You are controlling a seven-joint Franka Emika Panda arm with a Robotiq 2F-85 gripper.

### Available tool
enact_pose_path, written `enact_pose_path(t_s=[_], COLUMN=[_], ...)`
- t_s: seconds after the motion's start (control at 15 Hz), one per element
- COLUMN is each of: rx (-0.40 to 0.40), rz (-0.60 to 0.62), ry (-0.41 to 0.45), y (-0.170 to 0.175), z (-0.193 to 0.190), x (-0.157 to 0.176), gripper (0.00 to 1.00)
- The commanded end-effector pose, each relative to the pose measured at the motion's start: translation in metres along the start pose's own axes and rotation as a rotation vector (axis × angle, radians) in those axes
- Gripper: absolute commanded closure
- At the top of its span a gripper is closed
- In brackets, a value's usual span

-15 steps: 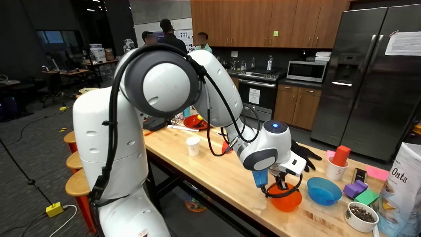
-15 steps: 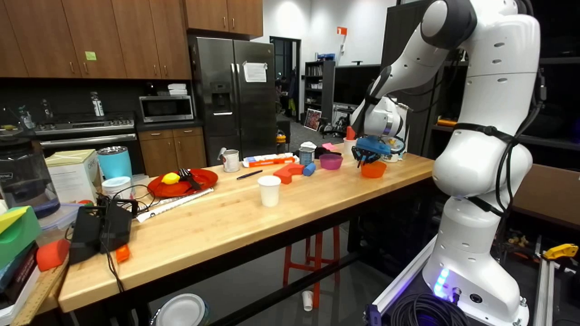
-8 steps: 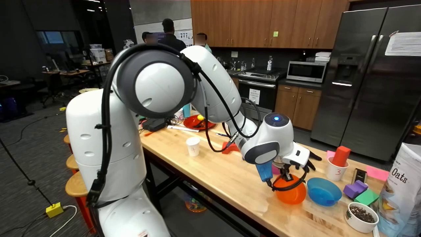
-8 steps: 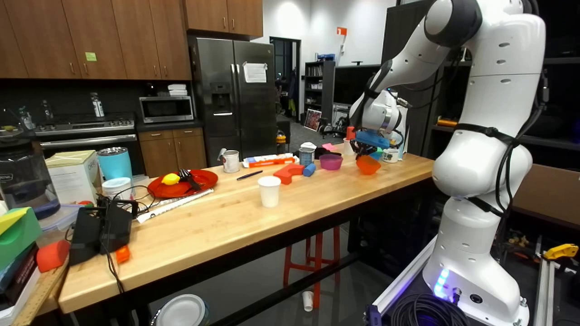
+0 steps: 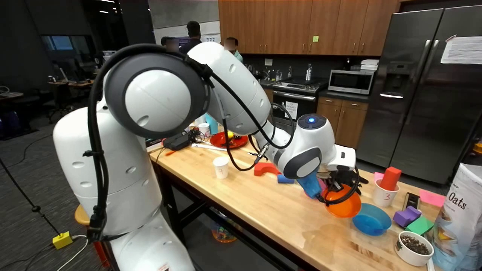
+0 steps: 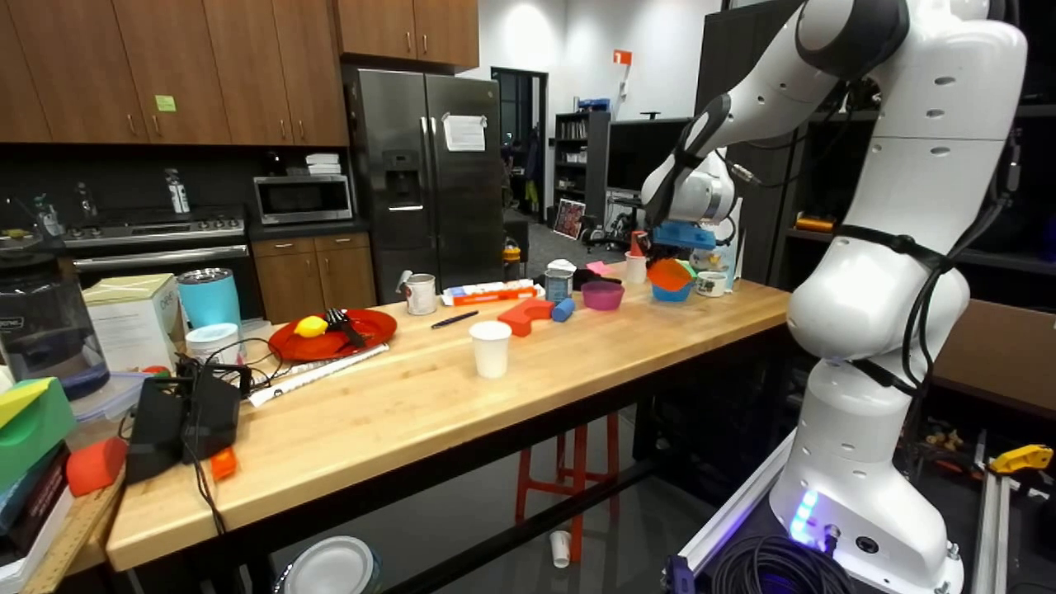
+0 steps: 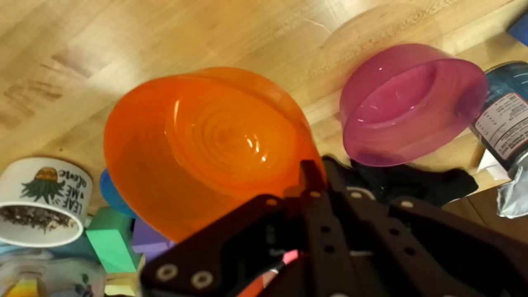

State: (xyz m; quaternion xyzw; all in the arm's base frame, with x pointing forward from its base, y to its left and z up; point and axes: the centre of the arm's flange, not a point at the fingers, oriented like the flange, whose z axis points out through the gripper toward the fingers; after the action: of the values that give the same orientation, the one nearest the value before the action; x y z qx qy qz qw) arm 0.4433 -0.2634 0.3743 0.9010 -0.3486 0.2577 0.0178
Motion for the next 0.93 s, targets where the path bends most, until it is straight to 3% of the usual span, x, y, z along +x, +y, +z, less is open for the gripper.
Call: enact_pose_path(t_s=[0.0,0.27,0.6,0.87], rx=[-0.018,-0.011,0.057,0.095], rz=[-0.198,-0.407,-0.668,-0.816], ry=[0.048,0.074,0.091,0.093], y=[-0.012,-0.026,-0.046,-0.056], z=[-0.020,-0.023,-0.022,-0.014], x=[-0.003,-0.006,-0.021,-0.039], gripper=[0.99,0.99,0.99,0.99])
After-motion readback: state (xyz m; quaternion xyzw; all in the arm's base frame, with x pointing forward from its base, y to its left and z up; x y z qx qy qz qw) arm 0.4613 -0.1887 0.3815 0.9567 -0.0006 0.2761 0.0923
